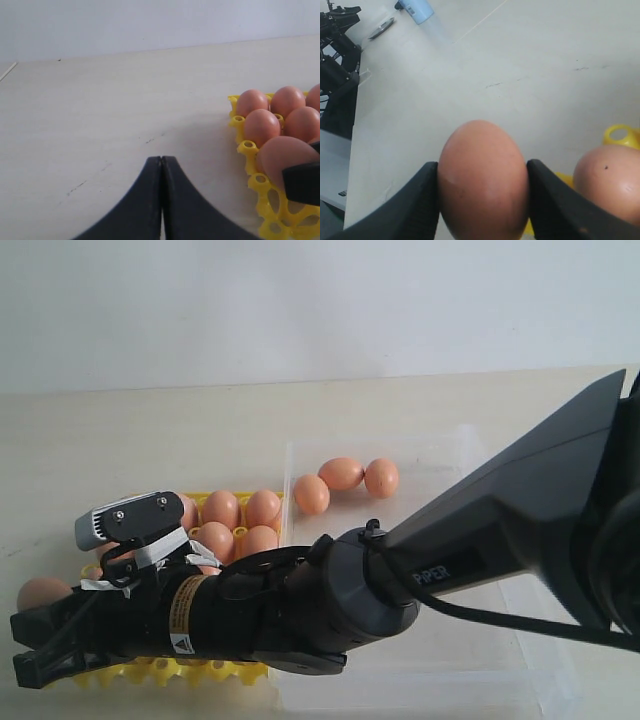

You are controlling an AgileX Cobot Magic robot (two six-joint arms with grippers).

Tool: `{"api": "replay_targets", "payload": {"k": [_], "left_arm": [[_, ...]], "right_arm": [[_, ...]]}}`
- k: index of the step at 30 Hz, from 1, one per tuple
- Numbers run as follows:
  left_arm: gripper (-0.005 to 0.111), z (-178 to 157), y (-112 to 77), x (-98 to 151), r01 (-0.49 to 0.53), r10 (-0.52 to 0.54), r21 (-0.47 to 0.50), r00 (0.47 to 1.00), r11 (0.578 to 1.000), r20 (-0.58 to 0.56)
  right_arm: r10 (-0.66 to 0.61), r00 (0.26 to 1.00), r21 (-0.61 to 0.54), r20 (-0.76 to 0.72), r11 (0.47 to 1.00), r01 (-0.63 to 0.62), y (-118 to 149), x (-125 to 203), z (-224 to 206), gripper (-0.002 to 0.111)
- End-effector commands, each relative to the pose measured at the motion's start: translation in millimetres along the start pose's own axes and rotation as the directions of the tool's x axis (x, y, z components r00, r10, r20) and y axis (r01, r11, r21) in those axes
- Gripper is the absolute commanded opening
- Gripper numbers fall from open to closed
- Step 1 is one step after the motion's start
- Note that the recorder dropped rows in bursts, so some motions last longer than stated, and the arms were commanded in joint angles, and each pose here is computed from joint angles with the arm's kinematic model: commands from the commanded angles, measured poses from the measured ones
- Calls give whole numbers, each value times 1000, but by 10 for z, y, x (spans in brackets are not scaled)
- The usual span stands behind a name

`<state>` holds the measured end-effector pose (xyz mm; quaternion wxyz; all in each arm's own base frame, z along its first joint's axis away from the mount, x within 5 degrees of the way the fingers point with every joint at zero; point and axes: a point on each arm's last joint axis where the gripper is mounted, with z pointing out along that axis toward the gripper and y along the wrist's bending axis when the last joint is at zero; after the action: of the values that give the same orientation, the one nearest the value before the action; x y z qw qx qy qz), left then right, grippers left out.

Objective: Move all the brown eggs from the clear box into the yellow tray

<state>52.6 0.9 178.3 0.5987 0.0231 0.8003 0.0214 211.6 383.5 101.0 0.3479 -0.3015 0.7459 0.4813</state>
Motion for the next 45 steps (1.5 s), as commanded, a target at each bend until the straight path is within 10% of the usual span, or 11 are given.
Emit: {"api": "replay_targets", "payload": {"k": [1, 22, 31, 36, 45], "left_arm": [[0, -2, 3, -14, -4, 4, -4, 1000, 1000, 1], [0, -2, 3, -14, -6, 6, -4, 1000, 1000, 1], [0, -2, 3, -14, -4, 4, -4, 1000, 1000, 1], [0, -2, 3, -14, -4, 4, -4, 1000, 1000, 1], [0, -2, 3, -14, -4, 4, -4, 1000, 1000, 1]], "right_arm": [[-3, 1000, 12, 23, 1000, 3, 9, -74, -10, 41], [-3, 999, 56, 33, 998, 1, -32, -80, -14, 56], [-105, 990, 53, 96, 994, 100, 238, -522, -208, 43], [-374, 915, 288, -151, 869, 403, 490, -1069, -821, 1], [-192, 769, 608, -610, 508, 610, -30, -1406, -1836, 0]]}}
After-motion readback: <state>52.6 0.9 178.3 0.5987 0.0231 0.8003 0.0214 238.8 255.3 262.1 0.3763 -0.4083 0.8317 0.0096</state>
